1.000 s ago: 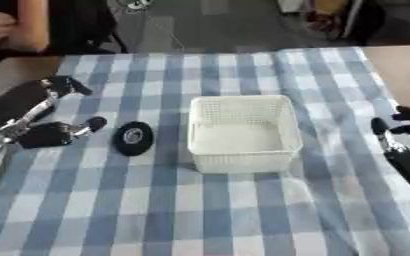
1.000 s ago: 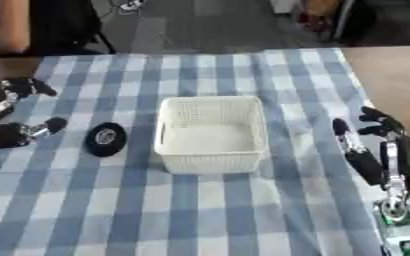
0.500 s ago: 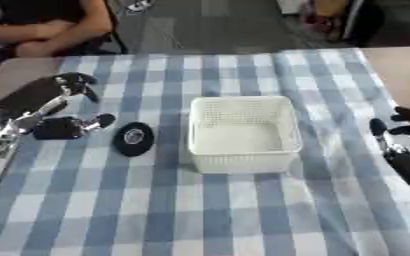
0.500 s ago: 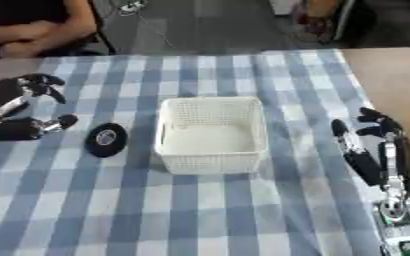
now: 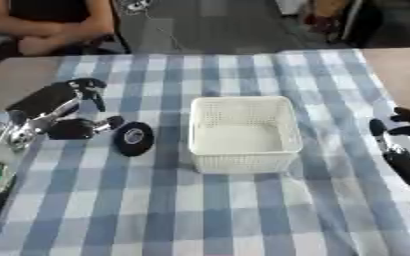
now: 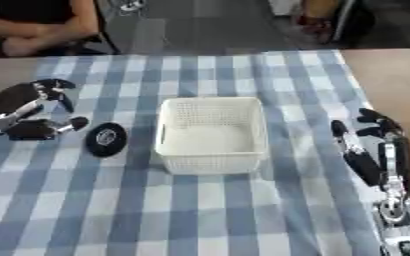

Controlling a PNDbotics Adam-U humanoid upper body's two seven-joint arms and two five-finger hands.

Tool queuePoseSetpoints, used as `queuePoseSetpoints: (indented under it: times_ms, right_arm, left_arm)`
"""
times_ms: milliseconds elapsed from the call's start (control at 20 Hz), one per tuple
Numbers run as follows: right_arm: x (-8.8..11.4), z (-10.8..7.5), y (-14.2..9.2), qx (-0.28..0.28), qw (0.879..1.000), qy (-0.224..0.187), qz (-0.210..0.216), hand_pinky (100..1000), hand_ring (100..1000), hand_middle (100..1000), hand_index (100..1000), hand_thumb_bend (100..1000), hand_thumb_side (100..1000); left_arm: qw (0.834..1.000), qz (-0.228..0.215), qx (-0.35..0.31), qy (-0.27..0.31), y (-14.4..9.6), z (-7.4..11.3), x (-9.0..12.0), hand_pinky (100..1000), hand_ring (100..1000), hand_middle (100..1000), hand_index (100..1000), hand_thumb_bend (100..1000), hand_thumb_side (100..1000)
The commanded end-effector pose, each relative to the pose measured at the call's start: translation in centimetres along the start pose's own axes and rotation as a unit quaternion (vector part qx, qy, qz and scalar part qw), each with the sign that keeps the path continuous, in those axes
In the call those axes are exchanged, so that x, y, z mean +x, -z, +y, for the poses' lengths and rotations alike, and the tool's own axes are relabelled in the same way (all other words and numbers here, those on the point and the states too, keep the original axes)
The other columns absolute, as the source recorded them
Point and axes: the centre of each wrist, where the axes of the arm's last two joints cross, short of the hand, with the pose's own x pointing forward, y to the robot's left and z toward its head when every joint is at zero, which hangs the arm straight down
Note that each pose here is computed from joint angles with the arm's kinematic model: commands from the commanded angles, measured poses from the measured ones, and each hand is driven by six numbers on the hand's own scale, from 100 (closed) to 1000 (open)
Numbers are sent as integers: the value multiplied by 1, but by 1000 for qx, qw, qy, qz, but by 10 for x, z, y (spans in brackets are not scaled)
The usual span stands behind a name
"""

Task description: Pick up objects on the table and place them in the box.

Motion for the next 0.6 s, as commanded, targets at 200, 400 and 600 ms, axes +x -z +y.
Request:
queuePoseSetpoints:
  times_ms: [200,400,600]
  right_arm:
    - [3,-5,4,-1,1000,-4,-12,774,610,689,834,592,796]
    - [3,-5,4,-1,1000,-4,-12,774,610,689,834,592,796]
    - [3,-5,3,0,1000,-3,-11,774,610,689,834,591,795]
  left_arm:
    - [1000,-13,0,13,9,5,3,875,926,906,648,1000,968]
    - [1000,-25,-5,15,13,3,7,876,926,906,650,1000,966]
    - [999,-33,-10,17,15,1,10,877,925,905,647,1000,964]
